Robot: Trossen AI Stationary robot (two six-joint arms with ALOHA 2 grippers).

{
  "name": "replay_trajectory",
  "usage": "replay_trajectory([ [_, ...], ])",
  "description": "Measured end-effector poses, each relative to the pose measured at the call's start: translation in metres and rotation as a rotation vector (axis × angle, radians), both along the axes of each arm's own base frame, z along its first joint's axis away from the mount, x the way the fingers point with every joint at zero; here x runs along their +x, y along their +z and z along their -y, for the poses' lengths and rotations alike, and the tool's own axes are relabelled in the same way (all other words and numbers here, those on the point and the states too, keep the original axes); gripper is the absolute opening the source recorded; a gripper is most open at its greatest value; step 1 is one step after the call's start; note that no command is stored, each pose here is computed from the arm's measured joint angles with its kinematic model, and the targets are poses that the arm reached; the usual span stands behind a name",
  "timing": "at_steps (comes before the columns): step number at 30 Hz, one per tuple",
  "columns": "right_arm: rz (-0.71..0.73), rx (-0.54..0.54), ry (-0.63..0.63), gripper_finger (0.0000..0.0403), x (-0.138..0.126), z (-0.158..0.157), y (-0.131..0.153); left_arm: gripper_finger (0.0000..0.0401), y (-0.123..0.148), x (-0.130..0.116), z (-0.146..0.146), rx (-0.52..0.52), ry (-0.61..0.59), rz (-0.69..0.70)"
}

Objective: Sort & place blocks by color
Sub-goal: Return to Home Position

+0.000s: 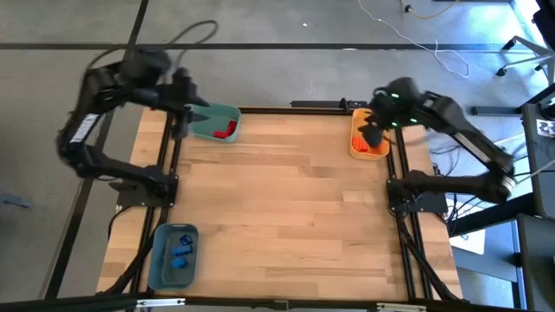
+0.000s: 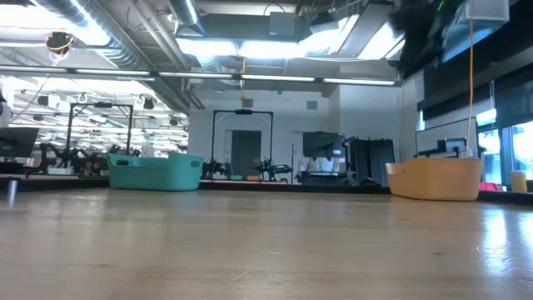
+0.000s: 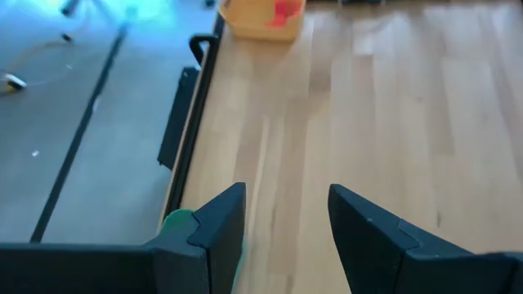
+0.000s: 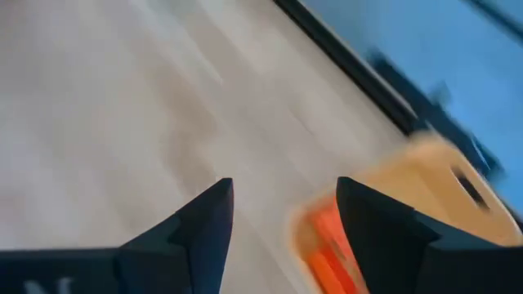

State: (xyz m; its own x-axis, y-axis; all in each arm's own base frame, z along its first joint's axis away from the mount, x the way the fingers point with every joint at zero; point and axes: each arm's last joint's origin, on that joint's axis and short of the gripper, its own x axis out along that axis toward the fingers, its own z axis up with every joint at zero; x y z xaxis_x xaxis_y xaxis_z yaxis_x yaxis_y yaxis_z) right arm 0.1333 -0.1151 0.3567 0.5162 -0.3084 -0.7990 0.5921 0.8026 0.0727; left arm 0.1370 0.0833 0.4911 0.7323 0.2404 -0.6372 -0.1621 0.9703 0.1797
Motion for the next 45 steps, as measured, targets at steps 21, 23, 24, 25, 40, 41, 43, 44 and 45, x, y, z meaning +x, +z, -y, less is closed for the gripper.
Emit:
replay_trajectory([
  [21,0.687,-0.329,0.418,0.0218,-0.152,-0.144,0.049,0.0169,-0.016,-0.207,0.137,0.055,0.087,0.566],
  [23,0.696,-0.312,0.405,0.0218,-0.162,-0.151,0.043,0.0169,-0.022,-0.223,0.148,0.062,0.094,0.620],
  [24,0.702,-0.312,0.400,0.0218,-0.167,-0.155,0.041,0.0169,-0.026,-0.230,0.152,0.067,0.093,0.644],
  [25,0.714,-0.310,0.393,0.0218,-0.172,-0.158,0.038,0.0169,-0.029,-0.237,0.156,0.072,0.092,0.663],
  [40,0.846,-0.379,0.284,0.0218,-0.230,-0.212,0.001,0.0169,-0.085,-0.307,0.221,0.247,0.125,0.898],
  [41,0.834,-0.369,0.260,0.0218,-0.229,-0.213,0.000,0.0169,-0.090,-0.310,0.225,0.255,0.131,0.912],
  [43,0.839,-0.380,0.252,0.0218,-0.226,-0.215,0.001,0.0169,-0.100,-0.316,0.231,0.261,0.162,0.934],
  [44,0.837,-0.379,0.257,0.0218,-0.224,-0.217,0.000,0.0169,-0.105,-0.317,0.233,0.259,0.178,0.936],
  [45,0.831,-0.385,0.255,0.0218,-0.223,-0.218,0.000,0.0169,-0.110,-0.319,0.235,0.259,0.188,0.937],
])
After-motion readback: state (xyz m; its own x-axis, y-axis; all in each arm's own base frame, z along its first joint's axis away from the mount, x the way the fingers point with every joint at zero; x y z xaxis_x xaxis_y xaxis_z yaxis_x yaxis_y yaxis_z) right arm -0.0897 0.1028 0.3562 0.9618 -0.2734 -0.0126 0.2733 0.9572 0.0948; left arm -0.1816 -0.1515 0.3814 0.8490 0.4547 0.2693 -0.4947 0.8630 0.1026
